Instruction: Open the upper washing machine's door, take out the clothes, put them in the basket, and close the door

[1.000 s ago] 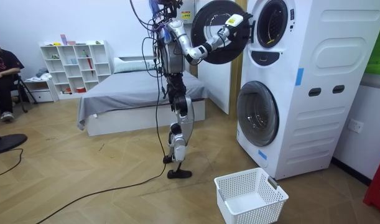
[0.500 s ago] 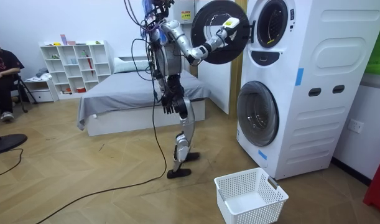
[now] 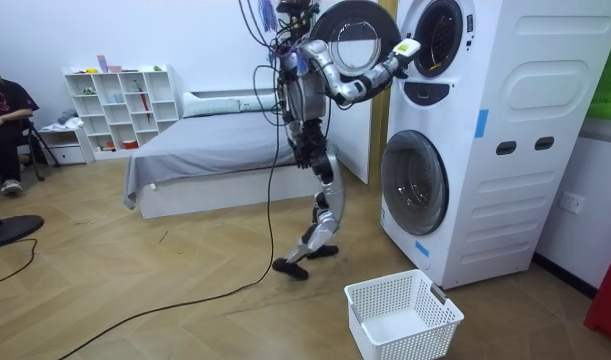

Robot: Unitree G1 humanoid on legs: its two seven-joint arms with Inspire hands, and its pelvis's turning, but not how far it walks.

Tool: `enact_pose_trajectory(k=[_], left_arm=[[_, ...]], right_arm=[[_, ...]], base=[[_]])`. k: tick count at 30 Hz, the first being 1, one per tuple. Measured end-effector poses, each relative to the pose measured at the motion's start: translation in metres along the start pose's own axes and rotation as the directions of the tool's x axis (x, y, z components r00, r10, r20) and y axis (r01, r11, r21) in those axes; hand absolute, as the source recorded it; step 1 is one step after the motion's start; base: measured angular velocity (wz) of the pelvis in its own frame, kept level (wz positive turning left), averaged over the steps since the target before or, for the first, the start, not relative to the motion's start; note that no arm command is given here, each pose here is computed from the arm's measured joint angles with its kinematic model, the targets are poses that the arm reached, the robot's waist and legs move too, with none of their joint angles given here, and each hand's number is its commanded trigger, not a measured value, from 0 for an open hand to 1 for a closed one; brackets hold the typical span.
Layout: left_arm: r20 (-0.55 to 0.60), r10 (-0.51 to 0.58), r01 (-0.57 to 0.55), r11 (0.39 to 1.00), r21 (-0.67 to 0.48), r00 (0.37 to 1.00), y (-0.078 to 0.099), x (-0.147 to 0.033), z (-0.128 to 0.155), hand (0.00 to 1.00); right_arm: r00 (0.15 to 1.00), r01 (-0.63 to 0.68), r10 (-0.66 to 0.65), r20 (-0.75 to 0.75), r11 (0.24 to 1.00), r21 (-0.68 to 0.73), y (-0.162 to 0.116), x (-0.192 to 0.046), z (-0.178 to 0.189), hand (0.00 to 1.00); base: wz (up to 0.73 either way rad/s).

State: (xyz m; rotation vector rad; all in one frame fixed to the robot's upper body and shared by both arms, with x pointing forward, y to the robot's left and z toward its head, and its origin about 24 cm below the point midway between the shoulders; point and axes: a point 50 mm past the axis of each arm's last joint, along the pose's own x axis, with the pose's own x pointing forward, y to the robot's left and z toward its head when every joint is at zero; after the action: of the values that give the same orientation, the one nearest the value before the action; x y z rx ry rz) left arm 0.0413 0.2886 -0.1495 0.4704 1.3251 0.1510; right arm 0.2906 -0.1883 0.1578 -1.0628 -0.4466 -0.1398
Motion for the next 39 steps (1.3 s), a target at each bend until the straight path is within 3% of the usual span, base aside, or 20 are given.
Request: enact_pose_trajectory(k=[6,10,17,23,28,39], left_arm=[[0.038,0.015,-0.016,0.999,0.031,0.999,0.001,0.002,0.017,0.00],[0.011,0.023,-0.023,0.999,0.032,1.000,-0.005,0.000,0.005,0.00],[-0.037,0.022,-0.021,0.999,0.032,0.999,-0.007,-0.001,-0.007,0.00],[-0.092,-0.021,0.023,1.000,0.019,0.996,-0.019,-0.005,-0.026,0.00],[-0.074,-0.058,0.059,0.998,0.005,0.996,-0.028,-0.005,-0.018,0.00],[-0.090,-0.079,0.080,0.997,0.004,0.993,-0.029,-0.005,-0.018,0.00]], right_arm=[[1.000,0.012,-0.012,-0.008,1.000,-0.011,-0.011,-0.006,-0.005,0.00],[0.999,-0.047,0.047,0.024,0.999,0.007,-0.004,-0.017,-0.004,0.00],[0.988,-0.097,0.088,0.127,0.993,0.065,-0.004,-0.018,0.013,0.00],[0.974,-0.130,0.115,0.197,0.989,0.064,-0.005,-0.019,0.026,0.00],[0.973,-0.131,0.117,0.197,0.989,0.060,-0.004,-0.018,0.026,0.00],[0.978,-0.115,0.109,0.176,0.993,0.025,-0.003,-0.017,0.023,0.00]], base=[[0.40],[0.10],[-0.07],[0.00],[0.16],[0.03]])
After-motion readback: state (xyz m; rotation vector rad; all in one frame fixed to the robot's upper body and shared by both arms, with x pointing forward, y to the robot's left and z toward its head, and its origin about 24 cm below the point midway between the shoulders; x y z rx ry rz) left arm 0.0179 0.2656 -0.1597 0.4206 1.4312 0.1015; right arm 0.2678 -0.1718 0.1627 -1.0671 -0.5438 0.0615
